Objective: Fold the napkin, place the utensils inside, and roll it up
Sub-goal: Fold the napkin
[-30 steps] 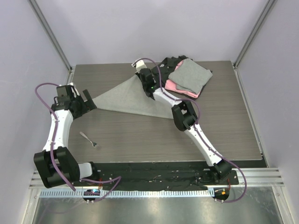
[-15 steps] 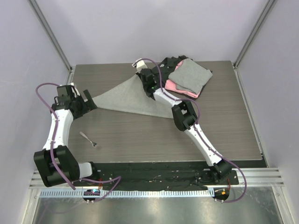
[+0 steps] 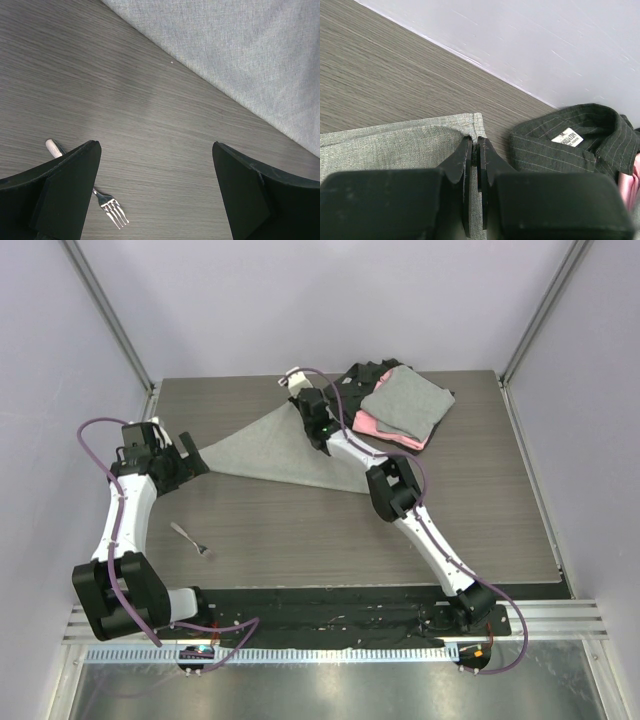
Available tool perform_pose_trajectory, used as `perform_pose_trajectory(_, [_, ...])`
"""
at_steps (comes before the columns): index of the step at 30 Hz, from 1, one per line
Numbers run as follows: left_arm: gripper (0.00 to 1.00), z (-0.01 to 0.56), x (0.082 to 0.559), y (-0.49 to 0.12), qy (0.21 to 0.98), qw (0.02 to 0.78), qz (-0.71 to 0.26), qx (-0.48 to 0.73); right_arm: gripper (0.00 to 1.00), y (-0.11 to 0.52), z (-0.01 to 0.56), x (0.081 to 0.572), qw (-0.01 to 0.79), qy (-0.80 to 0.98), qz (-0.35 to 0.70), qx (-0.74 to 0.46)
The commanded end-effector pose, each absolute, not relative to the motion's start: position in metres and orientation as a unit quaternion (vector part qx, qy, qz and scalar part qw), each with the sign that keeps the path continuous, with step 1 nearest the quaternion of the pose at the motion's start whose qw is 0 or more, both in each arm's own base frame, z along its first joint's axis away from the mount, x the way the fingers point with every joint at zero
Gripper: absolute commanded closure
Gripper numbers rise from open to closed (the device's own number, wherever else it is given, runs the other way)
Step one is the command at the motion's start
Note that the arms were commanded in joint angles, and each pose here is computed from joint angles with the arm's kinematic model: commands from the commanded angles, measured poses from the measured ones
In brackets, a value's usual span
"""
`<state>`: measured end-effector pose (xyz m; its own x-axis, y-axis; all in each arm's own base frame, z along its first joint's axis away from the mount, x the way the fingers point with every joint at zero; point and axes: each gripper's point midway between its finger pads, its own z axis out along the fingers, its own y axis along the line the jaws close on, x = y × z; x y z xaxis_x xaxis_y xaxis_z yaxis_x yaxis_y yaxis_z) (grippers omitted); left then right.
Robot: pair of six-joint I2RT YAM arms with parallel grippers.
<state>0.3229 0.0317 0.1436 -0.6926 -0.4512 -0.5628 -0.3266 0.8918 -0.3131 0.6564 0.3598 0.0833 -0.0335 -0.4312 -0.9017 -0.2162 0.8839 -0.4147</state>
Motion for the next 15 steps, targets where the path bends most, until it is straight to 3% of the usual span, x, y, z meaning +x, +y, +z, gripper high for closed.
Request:
perform_pose_trajectory(1, [0.0, 0.1572, 0.3318, 0.0298, 0.905, 0.357, -0.105, -0.206, 0.99, 0.3673, 0.1252, 0.6555, 0.695, 0.684, -0.082, -0.207])
perform_pose_trajectory(15, [0.0, 0.1603, 0.3318, 0.0279, 0.903, 0.362, -0.111, -0.204, 0.99, 0.3726, 0.1298, 0.6479, 0.693, 0.679, -0.098, -0.22])
